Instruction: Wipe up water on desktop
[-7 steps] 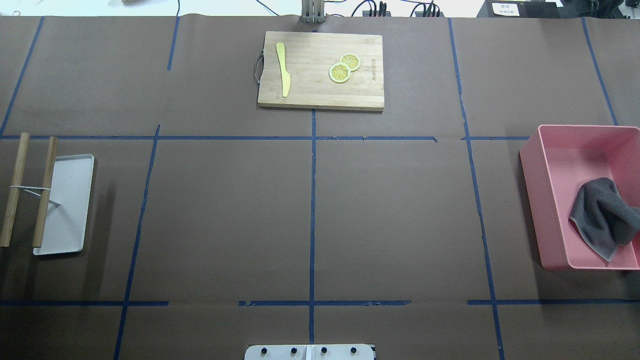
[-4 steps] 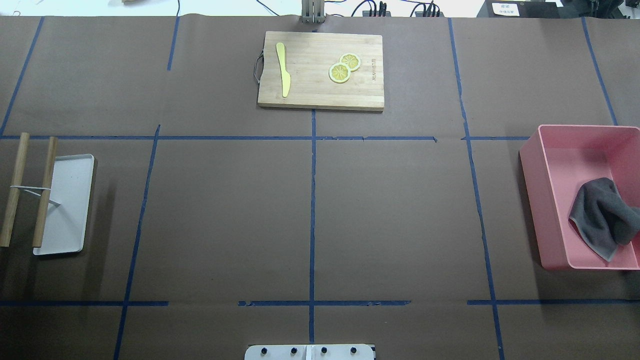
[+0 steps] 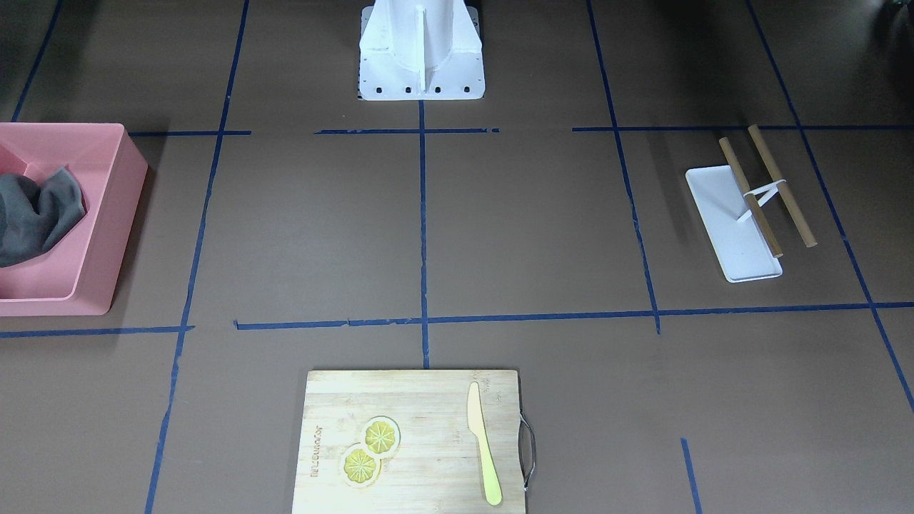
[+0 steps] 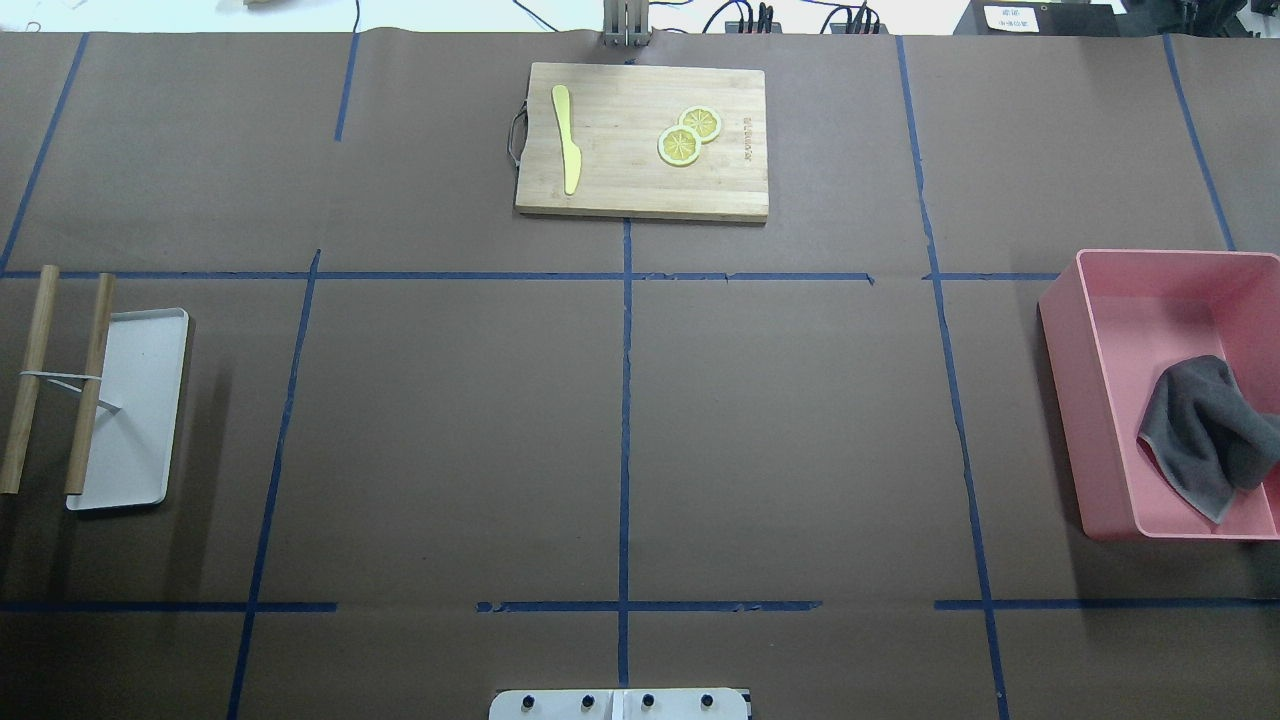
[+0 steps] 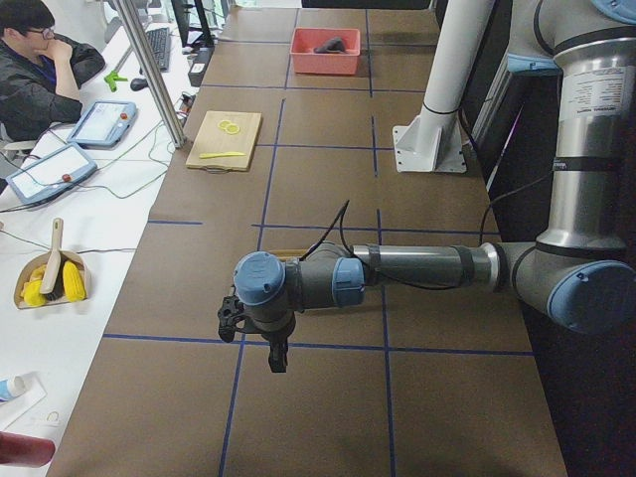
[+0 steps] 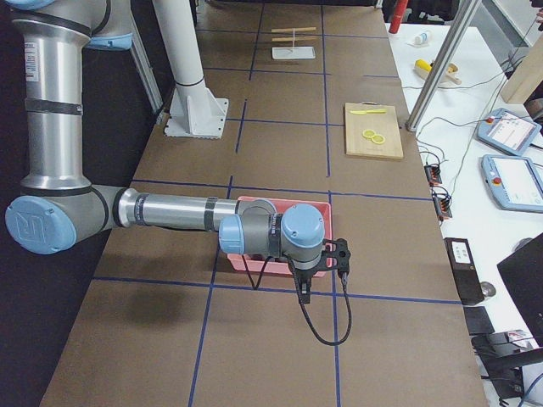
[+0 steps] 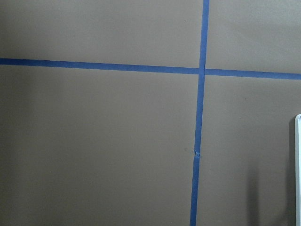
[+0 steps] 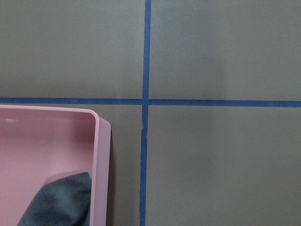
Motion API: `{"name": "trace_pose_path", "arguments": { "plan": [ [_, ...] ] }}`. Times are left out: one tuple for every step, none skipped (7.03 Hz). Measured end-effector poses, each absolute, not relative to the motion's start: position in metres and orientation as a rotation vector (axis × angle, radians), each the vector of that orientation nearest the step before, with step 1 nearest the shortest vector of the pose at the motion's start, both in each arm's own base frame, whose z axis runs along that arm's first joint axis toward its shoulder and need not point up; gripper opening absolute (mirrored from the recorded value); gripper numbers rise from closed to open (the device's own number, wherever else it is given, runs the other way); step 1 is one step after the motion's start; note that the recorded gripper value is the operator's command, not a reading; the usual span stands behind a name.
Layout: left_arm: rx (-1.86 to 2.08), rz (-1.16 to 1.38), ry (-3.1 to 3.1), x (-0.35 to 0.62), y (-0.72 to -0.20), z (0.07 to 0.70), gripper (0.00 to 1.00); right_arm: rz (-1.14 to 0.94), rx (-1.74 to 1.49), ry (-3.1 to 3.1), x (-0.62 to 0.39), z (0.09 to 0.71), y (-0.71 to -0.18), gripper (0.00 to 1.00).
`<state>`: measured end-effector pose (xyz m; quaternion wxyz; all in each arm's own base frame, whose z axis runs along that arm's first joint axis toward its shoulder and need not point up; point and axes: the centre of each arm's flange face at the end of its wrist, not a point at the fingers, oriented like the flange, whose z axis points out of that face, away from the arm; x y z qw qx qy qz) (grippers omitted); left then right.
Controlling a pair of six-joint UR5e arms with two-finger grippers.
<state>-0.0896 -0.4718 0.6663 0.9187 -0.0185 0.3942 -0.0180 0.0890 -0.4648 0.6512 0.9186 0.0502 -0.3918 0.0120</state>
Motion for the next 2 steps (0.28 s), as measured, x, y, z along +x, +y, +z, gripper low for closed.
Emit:
{"name": "trace_pose_path", "arguments": {
  "plan": [
    [-0.038,-0.037,0.810,-0.0896,-0.4718,0.6664,1.00,0.024,0.104,-0.807,0.0889,0.6507,-0.4648,1.00],
    [-0.037,-0.036,0.810,-0.0895,-0.4719,0.6663,1.00,0.025,0.103,-0.808,0.0888,0.6513,-0.4641,1.00]
  ]
}}
